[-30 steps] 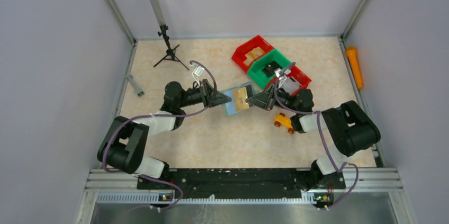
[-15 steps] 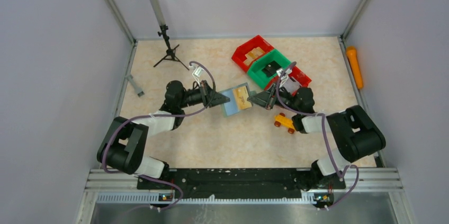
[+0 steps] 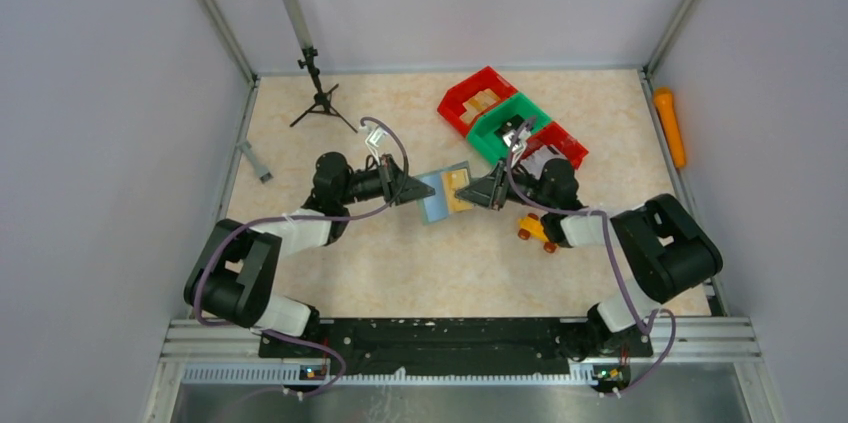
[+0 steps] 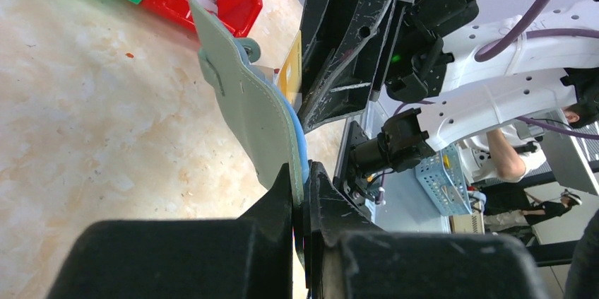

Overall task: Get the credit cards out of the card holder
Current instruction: Remove the credit card from the card holder.

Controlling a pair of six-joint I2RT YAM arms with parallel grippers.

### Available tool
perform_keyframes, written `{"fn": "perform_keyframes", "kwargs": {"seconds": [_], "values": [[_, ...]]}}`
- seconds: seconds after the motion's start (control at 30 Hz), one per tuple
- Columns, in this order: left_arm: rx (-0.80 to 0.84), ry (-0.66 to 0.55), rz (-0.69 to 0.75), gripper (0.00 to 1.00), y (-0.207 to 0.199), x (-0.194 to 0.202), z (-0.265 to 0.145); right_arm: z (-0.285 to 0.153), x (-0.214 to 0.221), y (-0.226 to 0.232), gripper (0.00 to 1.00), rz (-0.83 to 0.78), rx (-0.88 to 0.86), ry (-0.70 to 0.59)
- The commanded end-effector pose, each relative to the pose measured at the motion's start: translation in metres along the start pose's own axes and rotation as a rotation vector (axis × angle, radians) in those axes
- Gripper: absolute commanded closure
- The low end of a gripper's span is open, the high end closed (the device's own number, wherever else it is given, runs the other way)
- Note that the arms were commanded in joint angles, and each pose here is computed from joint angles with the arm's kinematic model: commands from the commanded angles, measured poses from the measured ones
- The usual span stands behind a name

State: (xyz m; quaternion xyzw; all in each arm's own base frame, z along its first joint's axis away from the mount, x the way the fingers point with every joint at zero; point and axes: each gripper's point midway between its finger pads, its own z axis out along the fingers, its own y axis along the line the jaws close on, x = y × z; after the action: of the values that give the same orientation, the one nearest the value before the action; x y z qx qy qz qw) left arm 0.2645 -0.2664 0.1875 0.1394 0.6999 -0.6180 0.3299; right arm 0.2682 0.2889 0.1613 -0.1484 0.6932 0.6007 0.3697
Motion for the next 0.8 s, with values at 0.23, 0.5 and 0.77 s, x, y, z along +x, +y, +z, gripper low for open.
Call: {"fn": "perform_keyframes", "kwargs": {"seconds": [0.23,0.5,0.77], "values": [[-0.009,-0.022,0.066,1.0,-0.003,-0.015,0.005,0.006,-0.014,-0.006,1.0,-0.06,0.05,-0.031],[-0.464,-0.094,0.082,1.0,0.062,-0.026,-0.021,-0.031,-0.039,-0.052,1.0,-0.054,0.36,-0.171],[-0.482,-0.048,0.062,1.0,0.073,-0.021,-0.018,-0.054,-0.071,-0.087,1.0,-0.038,0.638,-0.302]]}}
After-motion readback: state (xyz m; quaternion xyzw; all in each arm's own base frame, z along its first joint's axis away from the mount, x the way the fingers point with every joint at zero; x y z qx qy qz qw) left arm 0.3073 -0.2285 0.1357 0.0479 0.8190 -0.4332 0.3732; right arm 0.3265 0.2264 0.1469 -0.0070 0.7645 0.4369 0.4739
